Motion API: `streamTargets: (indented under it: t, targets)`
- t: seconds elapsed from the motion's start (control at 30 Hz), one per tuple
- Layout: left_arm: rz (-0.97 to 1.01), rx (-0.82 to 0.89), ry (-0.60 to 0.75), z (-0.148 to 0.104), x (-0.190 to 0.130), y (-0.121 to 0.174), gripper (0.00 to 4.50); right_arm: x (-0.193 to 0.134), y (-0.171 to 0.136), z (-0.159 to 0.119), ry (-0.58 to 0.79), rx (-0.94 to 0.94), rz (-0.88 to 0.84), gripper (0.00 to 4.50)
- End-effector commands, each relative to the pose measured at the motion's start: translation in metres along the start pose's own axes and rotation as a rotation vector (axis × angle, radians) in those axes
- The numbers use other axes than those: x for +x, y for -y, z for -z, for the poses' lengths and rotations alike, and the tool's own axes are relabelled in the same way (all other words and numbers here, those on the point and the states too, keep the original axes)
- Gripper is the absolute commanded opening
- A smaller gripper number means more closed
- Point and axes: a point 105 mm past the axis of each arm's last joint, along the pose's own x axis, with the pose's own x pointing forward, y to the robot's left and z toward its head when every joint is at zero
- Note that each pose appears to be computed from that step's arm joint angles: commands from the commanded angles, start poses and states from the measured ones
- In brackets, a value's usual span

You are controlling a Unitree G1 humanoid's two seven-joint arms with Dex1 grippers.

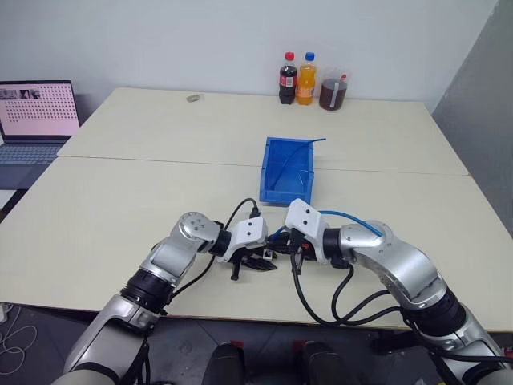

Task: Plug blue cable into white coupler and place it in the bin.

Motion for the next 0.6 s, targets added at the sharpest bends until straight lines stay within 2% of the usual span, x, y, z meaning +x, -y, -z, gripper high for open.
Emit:
streamTargets:
  t: [0.03, 0.6]
  targets:
    - [0.021, -0.033, -0.044, 0.011, 0.007, 0.007, 0.81, 0.002, -0.011, 0.002, -0.006, -0.005, -0.038, 0.00]
    - [0.029, -0.034, -0.043, 0.011, 0.008, 0.009, 0.81, 0.009, -0.007, 0.019, -0.054, 0.035, -0.028, 0.00]
